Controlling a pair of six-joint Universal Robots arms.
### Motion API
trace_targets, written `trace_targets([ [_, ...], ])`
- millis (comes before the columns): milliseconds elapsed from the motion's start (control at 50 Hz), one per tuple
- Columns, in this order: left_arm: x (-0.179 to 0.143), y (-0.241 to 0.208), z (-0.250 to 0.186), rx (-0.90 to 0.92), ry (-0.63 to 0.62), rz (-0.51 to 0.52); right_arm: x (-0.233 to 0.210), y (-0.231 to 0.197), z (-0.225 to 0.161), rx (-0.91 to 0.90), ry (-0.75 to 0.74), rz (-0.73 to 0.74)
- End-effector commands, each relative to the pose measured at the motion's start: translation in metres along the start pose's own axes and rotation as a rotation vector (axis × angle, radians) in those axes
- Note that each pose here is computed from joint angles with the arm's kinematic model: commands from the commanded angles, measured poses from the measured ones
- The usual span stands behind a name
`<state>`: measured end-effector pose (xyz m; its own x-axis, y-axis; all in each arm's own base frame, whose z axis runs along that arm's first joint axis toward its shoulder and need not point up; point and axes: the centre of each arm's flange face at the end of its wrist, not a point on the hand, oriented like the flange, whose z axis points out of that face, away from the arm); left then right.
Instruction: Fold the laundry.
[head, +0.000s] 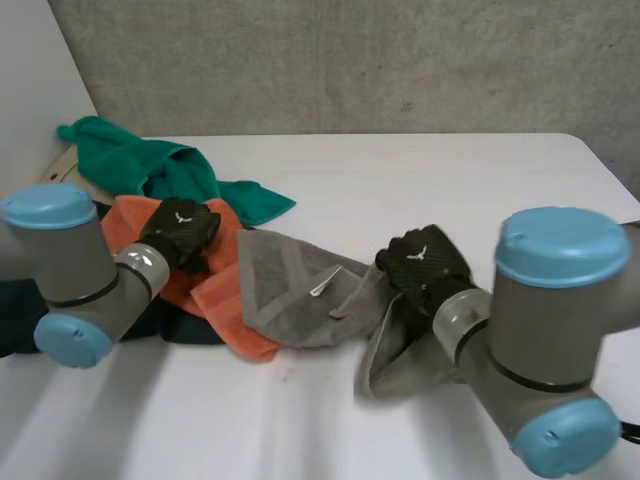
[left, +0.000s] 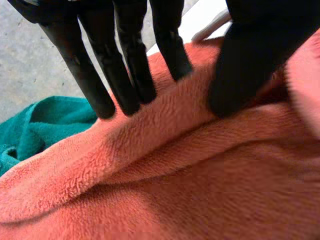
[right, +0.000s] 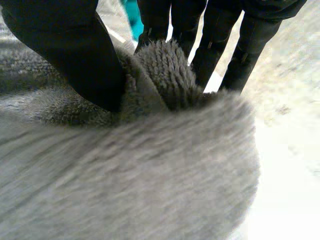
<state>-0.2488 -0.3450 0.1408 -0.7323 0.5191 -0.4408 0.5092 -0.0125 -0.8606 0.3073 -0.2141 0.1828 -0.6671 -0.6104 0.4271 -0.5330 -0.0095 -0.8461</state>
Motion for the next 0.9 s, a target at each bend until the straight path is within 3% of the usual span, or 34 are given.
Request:
trace_targets([
  [20,-0.028,-0.007,0.036,0.040,-0.128,0.013,0.015,0.001,-0.009,-0.001,0.042,-0.008],
  [80,-0.064,-0.009,0.043,0.026,-0.284,0.006,0.034,0.006,-0.005,-0.022,0.090,0.002],
  [100,-0.099,-0.008,0.042,0.010,-0.424,-0.002,0.038,0.007,-0.004,-0.027,0.101,0.003],
  [160,-0.167,-0.014,0.031,0.025,-0.679,-0.008,0.057,0.005,-0.003,-0.024,0.152,0.002],
  [240,-0.211,-0.034,0.016,0.117,-0.816,0.004,0.073,0.004,-0.001,-0.023,0.194,-0.007],
  [340,-0.222,-0.037,0.015,0.170,-0.860,0.017,0.079,-0.001,-0.001,-0.009,0.217,-0.020],
  [460,-0.188,-0.024,0.019,0.133,-0.750,0.012,0.078,0.002,-0.001,-0.019,0.211,-0.020],
  [560,-0.112,-0.042,0.010,0.160,-0.474,0.026,0.075,0.005,-0.004,-0.029,0.203,-0.015],
  [720,-0.031,-0.032,-0.043,0.052,-0.172,0.009,0.072,0.009,-0.006,-0.038,0.193,-0.007],
  [780,-0.006,-0.028,-0.060,0.029,-0.096,0.005,0.072,0.010,-0.006,-0.040,0.190,-0.007],
  [900,0.013,-0.007,-0.067,-0.040,-0.049,0.012,0.069,0.012,-0.007,-0.043,0.181,-0.007],
])
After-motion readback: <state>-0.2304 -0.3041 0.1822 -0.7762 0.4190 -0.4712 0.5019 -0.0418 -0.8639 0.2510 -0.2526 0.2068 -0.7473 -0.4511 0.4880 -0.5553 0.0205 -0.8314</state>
